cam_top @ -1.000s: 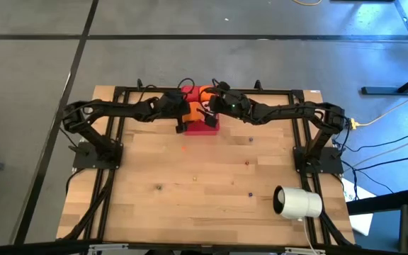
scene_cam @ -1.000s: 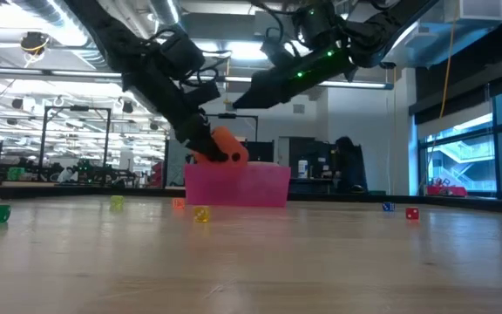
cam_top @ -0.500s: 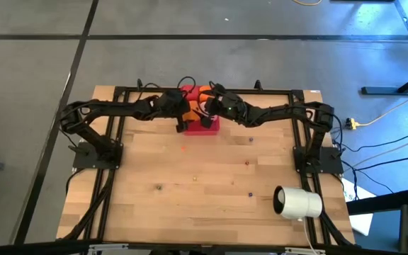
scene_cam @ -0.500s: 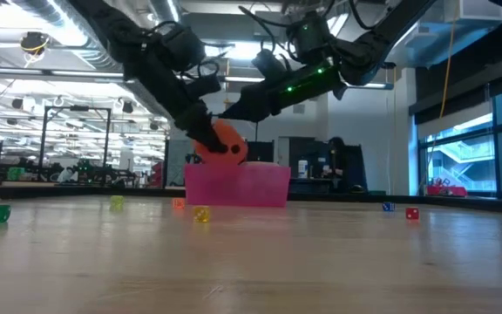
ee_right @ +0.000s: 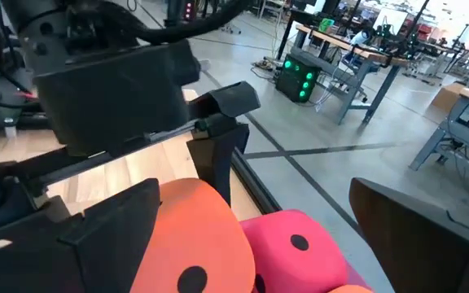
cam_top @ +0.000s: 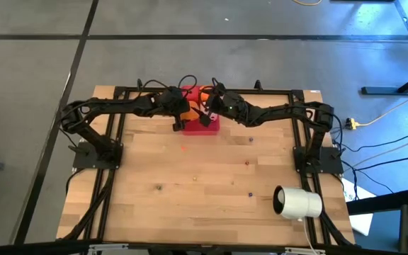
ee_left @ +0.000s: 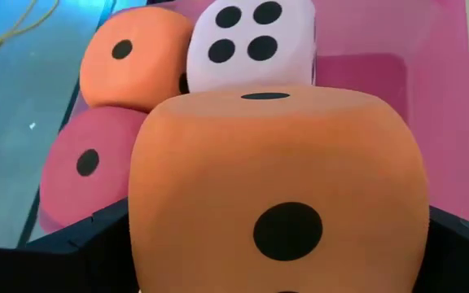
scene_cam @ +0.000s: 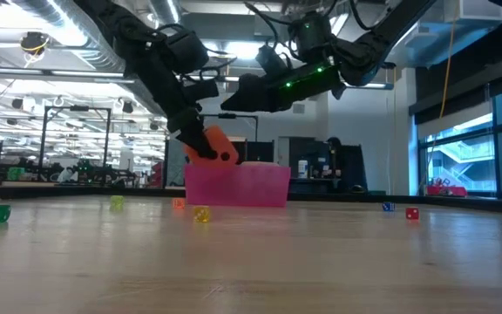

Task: Pick & Place Dice
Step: Put the large orange dice into the bin

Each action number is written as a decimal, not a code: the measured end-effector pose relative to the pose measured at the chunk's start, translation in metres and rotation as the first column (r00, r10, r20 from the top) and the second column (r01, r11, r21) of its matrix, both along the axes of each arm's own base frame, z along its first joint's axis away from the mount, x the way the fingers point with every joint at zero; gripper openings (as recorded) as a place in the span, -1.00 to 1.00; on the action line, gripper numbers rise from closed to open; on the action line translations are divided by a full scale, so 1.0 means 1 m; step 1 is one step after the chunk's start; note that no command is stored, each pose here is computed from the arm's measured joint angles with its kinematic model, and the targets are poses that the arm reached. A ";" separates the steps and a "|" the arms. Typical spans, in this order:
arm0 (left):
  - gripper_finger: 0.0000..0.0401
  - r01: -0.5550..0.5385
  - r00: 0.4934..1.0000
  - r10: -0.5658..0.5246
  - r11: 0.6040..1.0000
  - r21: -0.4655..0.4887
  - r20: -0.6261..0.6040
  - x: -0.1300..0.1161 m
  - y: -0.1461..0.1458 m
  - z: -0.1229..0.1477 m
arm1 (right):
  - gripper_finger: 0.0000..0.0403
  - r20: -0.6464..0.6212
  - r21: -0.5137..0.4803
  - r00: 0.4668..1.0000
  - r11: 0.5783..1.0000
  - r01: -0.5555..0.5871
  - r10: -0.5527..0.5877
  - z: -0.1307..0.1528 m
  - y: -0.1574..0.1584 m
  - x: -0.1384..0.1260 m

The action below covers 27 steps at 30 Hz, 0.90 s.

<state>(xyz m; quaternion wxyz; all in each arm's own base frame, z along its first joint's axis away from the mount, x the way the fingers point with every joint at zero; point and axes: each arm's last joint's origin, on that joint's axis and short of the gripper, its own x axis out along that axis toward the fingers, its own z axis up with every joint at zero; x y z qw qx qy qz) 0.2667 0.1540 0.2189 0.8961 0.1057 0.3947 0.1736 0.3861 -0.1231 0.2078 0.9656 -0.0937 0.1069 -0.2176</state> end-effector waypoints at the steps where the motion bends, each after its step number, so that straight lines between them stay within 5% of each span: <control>1: 0.99 0.007 1.000 -0.007 1.000 0.009 0.000 0.000 0.000 0.000 | 0.99 0.004 0.007 1.000 1.000 0.001 -0.001 0.000 0.000 0.000; 14: 0.99 0.020 1.000 -0.020 0.999 0.049 0.006 0.002 0.002 0.002 | 0.99 -0.038 0.053 0.999 0.999 0.005 -0.003 -0.032 -0.009 0.033; 27: 0.99 -0.023 1.000 0.023 0.999 0.026 -0.007 -0.006 0.011 0.000 | 0.99 -0.250 0.008 0.961 0.992 0.123 -0.117 -0.029 -0.018 0.042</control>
